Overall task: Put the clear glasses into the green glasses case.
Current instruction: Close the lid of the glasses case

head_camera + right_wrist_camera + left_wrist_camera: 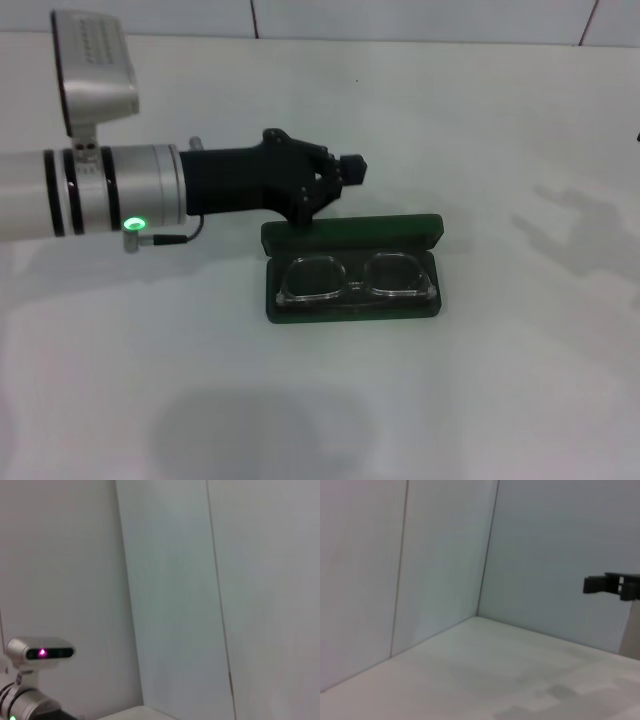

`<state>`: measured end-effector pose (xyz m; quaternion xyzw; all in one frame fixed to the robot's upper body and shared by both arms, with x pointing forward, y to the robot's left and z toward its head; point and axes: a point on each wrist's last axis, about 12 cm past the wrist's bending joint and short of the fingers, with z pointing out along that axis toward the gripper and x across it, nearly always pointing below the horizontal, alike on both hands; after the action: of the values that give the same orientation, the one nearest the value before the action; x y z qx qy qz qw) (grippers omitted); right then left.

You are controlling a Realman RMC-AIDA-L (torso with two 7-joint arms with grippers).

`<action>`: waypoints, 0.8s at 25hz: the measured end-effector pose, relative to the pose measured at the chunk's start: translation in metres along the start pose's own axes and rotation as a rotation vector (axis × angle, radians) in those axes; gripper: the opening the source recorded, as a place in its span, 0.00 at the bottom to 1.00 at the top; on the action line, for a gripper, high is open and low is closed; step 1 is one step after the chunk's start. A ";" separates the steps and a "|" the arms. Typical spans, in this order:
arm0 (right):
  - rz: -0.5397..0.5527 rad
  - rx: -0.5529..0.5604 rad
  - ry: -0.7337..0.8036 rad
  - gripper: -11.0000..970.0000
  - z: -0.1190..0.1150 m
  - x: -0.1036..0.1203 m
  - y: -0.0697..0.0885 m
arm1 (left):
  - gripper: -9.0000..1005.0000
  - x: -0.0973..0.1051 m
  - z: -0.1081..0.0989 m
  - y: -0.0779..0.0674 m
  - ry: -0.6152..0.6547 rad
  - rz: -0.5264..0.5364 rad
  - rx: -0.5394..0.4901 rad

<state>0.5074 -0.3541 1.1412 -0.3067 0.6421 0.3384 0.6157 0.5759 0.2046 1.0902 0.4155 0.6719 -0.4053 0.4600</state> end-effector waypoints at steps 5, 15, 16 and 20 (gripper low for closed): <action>0.018 0.006 0.002 0.57 -0.001 0.006 0.001 | 0.05 0.005 0.002 -0.001 0.005 0.001 -0.003; 0.057 -0.024 -0.005 0.58 -0.002 0.016 0.009 | 0.05 0.012 0.002 -0.004 0.071 -0.012 0.022; 0.058 -0.029 -0.008 0.58 -0.002 0.017 0.010 | 0.05 0.013 0.002 -0.005 0.074 -0.013 0.024; 0.064 -0.037 -0.008 0.58 -0.003 0.019 0.012 | 0.06 0.014 0.003 -0.005 0.095 -0.010 0.032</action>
<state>0.4954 -0.3494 1.1233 -0.2959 0.6429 0.3711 0.6012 0.5685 0.2028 1.0769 0.4381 0.6886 -0.3979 0.4190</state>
